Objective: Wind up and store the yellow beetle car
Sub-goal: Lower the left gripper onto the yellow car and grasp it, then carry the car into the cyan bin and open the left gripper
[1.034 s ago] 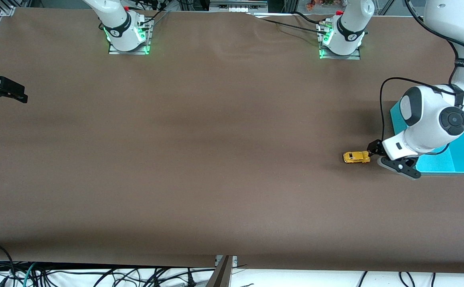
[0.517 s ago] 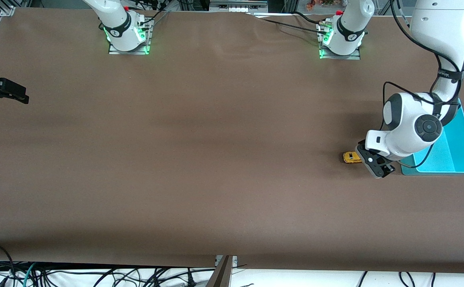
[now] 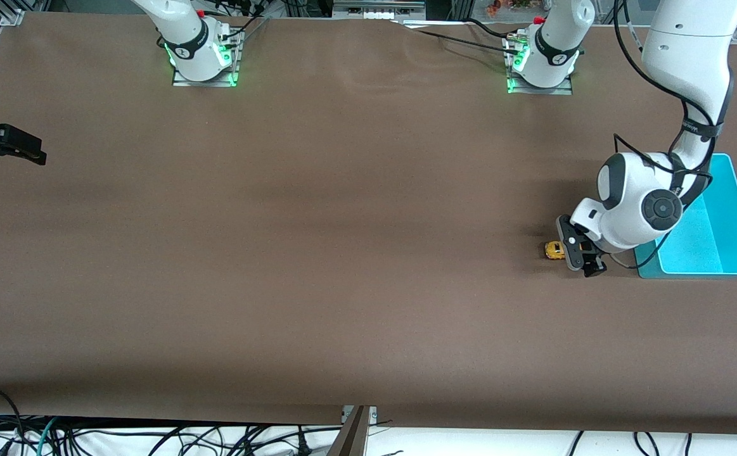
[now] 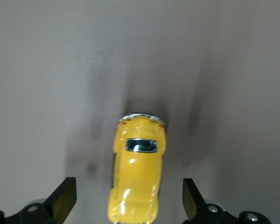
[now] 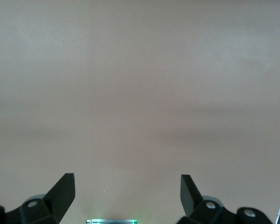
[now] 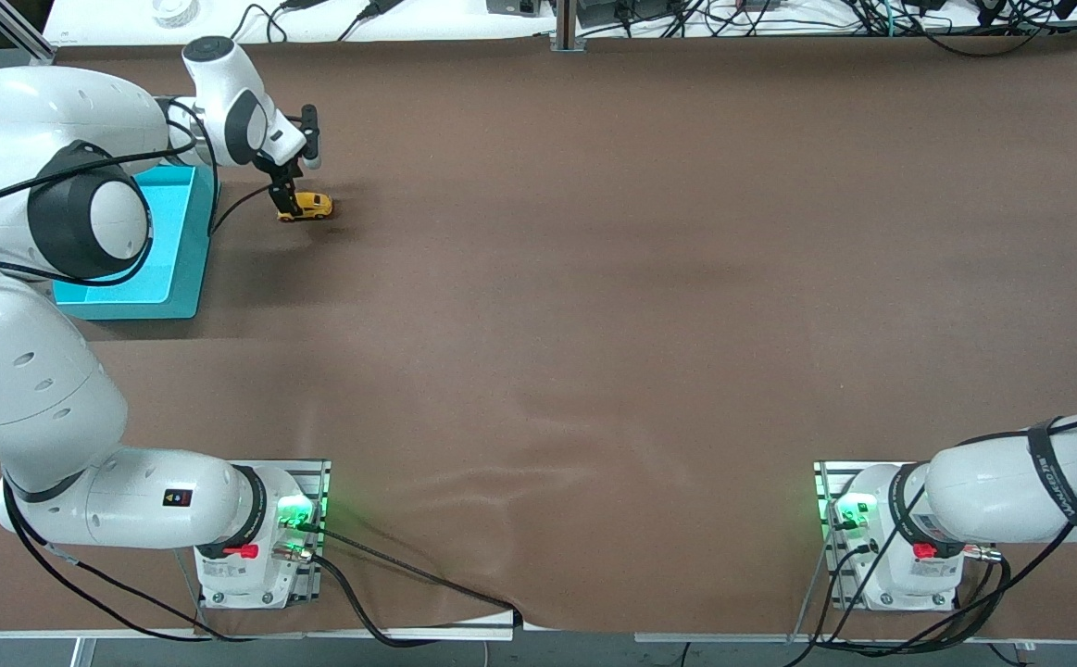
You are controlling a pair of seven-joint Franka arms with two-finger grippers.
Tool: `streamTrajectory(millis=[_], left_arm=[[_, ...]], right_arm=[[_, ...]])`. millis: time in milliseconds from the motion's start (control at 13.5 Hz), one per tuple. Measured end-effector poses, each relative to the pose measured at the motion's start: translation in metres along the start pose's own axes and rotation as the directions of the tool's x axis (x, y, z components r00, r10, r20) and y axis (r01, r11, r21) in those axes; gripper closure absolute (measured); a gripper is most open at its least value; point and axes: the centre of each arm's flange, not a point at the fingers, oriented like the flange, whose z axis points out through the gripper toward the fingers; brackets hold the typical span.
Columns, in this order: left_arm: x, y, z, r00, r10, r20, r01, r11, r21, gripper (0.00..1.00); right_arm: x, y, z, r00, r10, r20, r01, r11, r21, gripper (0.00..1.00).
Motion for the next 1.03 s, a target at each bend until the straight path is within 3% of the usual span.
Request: streamTrajectory(millis=[295, 369, 443, 739, 1034], left_arm=[[-0.001, 0.010, 0.022, 1.000, -0.006, 0.000, 0.006, 1.000, -0.029, 0.00], [-0.001, 0.010, 0.022, 1.000, -0.016, -0.010, 0.016, 0.999, -0.030, 0.08], [-0.001, 0.010, 0.022, 1.000, -0.023, -0.017, 0.023, 0.999, -0.029, 0.09], [0.000, 0.005, 0.009, 0.999, -0.022, -0.028, 0.022, 1.000, 0.001, 0.54], [-0.004, 0.000, -0.034, 0.999, -0.025, -0.038, 0.027, 0.999, 0.035, 0.55]], right_arm=[[0.000, 0.000, 0.000, 1.000, 0.000, 0.000, 0.000, 1.000, 0.000, 0.00], [0.000, 0.000, 0.000, 1.000, 0.000, 0.000, 0.000, 1.000, 0.000, 0.00], [0.000, 0.000, 0.000, 1.000, 0.000, 0.000, 0.000, 1.000, 0.000, 0.00], [0.000, -0.001, 0.000, 1.000, -0.001, 0.000, 0.001, 1.000, 0.000, 0.00], [0.000, -0.001, 0.000, 1.000, -0.002, 0.000, 0.002, 1.000, 0.000, 0.00]])
